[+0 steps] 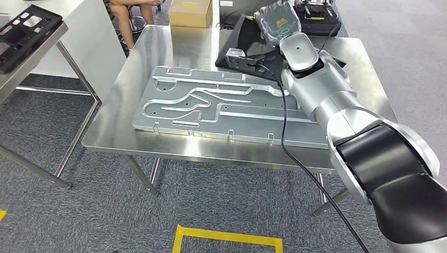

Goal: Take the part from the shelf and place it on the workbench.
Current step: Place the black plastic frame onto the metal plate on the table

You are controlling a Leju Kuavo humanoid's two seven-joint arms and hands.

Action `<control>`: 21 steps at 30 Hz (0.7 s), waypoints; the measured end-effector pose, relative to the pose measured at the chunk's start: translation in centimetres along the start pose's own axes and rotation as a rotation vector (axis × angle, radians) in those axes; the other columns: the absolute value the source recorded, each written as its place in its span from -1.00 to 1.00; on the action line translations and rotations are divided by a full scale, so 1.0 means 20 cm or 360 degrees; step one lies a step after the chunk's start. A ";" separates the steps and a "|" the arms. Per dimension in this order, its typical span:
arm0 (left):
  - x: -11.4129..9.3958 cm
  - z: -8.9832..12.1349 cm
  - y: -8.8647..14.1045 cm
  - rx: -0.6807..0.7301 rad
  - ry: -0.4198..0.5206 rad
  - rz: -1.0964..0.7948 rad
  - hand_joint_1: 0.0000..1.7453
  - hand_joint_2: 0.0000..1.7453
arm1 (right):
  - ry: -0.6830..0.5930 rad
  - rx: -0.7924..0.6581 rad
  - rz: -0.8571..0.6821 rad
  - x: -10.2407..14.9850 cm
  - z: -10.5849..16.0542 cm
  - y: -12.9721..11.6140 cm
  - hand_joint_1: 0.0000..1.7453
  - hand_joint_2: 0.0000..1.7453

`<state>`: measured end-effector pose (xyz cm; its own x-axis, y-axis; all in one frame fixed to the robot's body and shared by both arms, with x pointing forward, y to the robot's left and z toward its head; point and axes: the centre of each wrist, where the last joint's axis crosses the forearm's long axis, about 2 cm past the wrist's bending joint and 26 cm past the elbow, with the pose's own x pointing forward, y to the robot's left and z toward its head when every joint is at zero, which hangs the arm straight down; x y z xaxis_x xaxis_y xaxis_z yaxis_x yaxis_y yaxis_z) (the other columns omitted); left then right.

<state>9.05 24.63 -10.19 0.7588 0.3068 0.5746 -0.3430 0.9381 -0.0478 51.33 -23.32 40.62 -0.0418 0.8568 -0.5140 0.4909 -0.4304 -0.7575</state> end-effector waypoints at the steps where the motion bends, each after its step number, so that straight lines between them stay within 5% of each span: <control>1: 0.00 0.00 0.00 -0.0005 -0.0001 -0.0005 -1.00 1.00 | -0.0001 0.0019 -0.0001 0.01 0.01 0.03 1.00 1.00; 5: 0.00 0.00 0.01 0.0003 -0.0001 -0.0032 -1.00 1.00 | -0.0001 0.0087 -0.0007 0.04 0.06 0.10 -1.00 -1.00; 8: -0.01 0.00 0.02 0.0022 0.0006 -0.0048 -1.00 1.00 | -0.0013 0.0151 -0.0015 0.06 0.10 0.17 -1.00 -1.00; 12: -0.01 0.00 0.03 0.0044 0.0024 -0.0057 -1.00 -1.00 | -0.0009 0.0195 -0.0017 0.06 0.13 0.22 -1.00 -1.00; 21: 0.00 0.00 0.03 0.0050 0.0032 -0.0037 -1.00 -1.00 | -0.0008 0.0281 -0.0031 0.03 0.17 0.29 -1.00 -1.00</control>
<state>8.83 25.17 -10.27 0.7775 0.2881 0.5590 -0.3418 0.9397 -0.0089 51.16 -26.24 34.53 -0.0547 0.8642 -0.5002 0.3293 -0.4573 -0.8261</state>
